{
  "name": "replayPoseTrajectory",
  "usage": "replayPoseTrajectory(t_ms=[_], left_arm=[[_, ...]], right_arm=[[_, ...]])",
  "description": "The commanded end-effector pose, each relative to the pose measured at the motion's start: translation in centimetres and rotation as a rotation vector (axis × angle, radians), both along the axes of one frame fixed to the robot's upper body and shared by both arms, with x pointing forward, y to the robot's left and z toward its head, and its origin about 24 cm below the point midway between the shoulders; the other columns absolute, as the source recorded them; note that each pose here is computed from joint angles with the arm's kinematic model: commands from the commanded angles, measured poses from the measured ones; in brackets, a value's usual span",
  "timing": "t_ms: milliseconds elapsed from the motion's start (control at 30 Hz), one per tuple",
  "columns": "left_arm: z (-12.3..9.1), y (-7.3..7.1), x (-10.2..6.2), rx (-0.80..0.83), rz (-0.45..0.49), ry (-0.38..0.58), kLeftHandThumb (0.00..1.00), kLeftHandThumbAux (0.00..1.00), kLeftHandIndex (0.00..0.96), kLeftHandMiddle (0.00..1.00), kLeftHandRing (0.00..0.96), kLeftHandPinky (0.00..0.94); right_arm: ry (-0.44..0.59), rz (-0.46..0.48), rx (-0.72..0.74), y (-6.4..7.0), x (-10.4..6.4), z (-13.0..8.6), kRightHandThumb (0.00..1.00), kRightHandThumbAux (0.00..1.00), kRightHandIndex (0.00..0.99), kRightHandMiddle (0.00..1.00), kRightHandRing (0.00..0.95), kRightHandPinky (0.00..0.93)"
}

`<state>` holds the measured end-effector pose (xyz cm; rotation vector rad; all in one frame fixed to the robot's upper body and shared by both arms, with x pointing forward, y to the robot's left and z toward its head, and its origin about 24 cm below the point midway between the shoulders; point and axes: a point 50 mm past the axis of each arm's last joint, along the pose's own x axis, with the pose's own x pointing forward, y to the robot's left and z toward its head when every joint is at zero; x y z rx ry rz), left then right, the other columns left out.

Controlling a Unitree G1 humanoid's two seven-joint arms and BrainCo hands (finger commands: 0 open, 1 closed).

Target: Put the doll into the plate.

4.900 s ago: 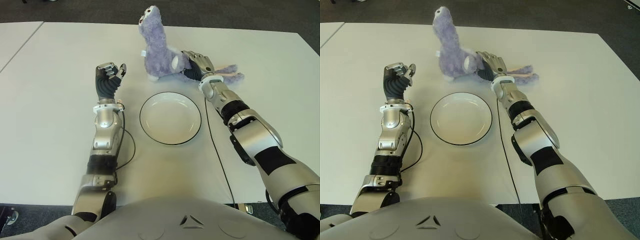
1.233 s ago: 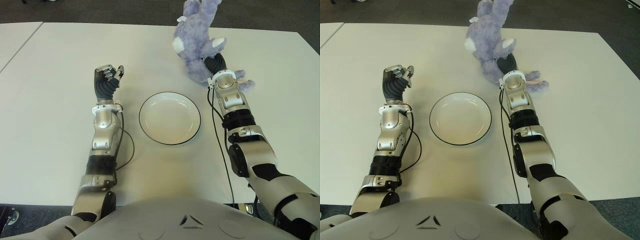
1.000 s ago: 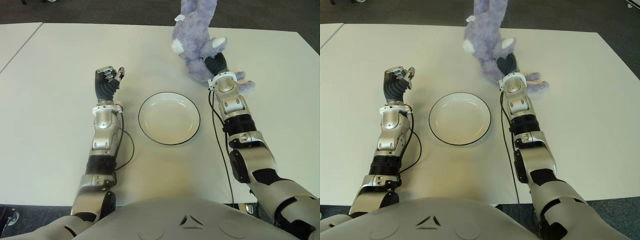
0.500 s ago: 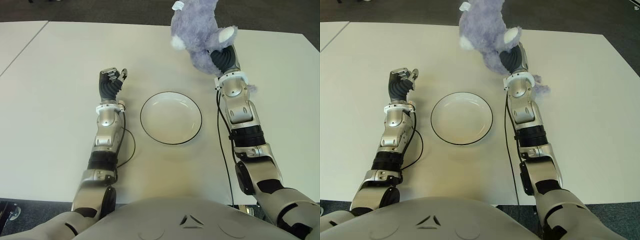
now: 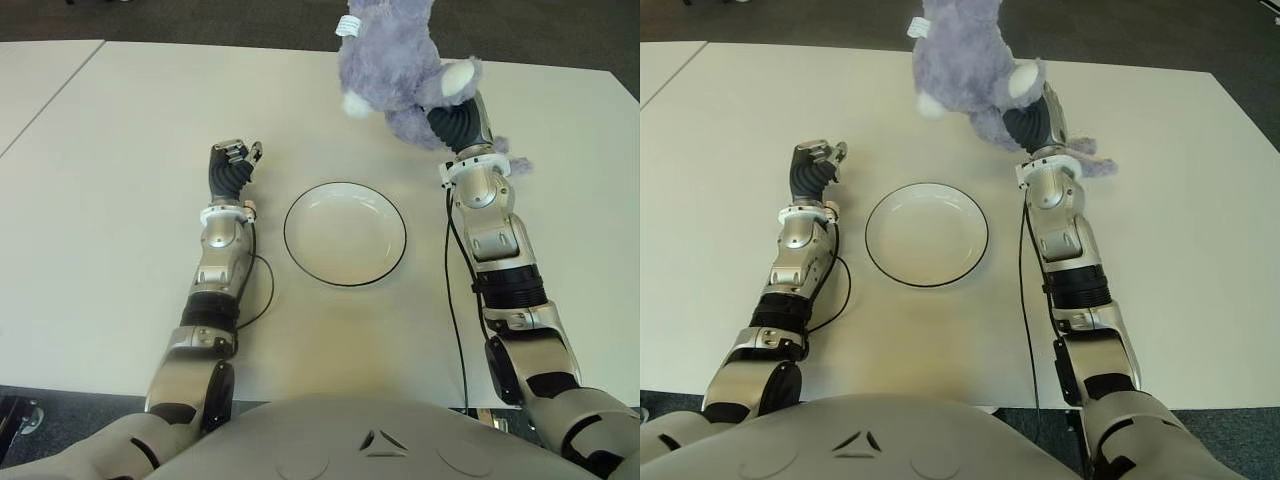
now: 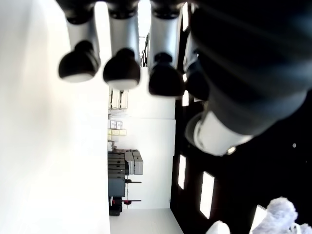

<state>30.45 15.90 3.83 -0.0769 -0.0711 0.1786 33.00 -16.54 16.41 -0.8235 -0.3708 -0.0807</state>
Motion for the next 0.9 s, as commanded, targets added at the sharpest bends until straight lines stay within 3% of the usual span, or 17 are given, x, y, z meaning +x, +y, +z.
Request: replayPoseTrajectory(t_ms=[33, 533, 900], left_arm=[[-3.0, 0.0, -1.5, -0.021, -0.006, 0.109, 0.430, 0.763, 0.772, 0.839, 0.846, 0.810], [-2.6, 0.4, -0.5, -0.024, -0.006, 0.122, 0.464, 0.750, 0.741, 0.821, 0.828, 0.793], [-2.6, 0.3, 0.0, -0.009, -0.011, 0.137, 0.465, 0.757, 0.746, 0.822, 0.830, 0.799]], right_arm=[[-0.058, 0.040, -0.033, 0.0, -0.5, 0.0, 0.855, 0.677, 0.399, 0.537, 0.885, 0.885], [-0.167, 0.151, -0.150, 0.7, -2.1, 0.4, 0.854, 0.678, 0.397, 0.530, 0.878, 0.843], [-0.137, 0.221, -0.204, 1.1, -3.2, 0.3, 0.854, 0.679, 0.395, 0.529, 0.871, 0.839]])
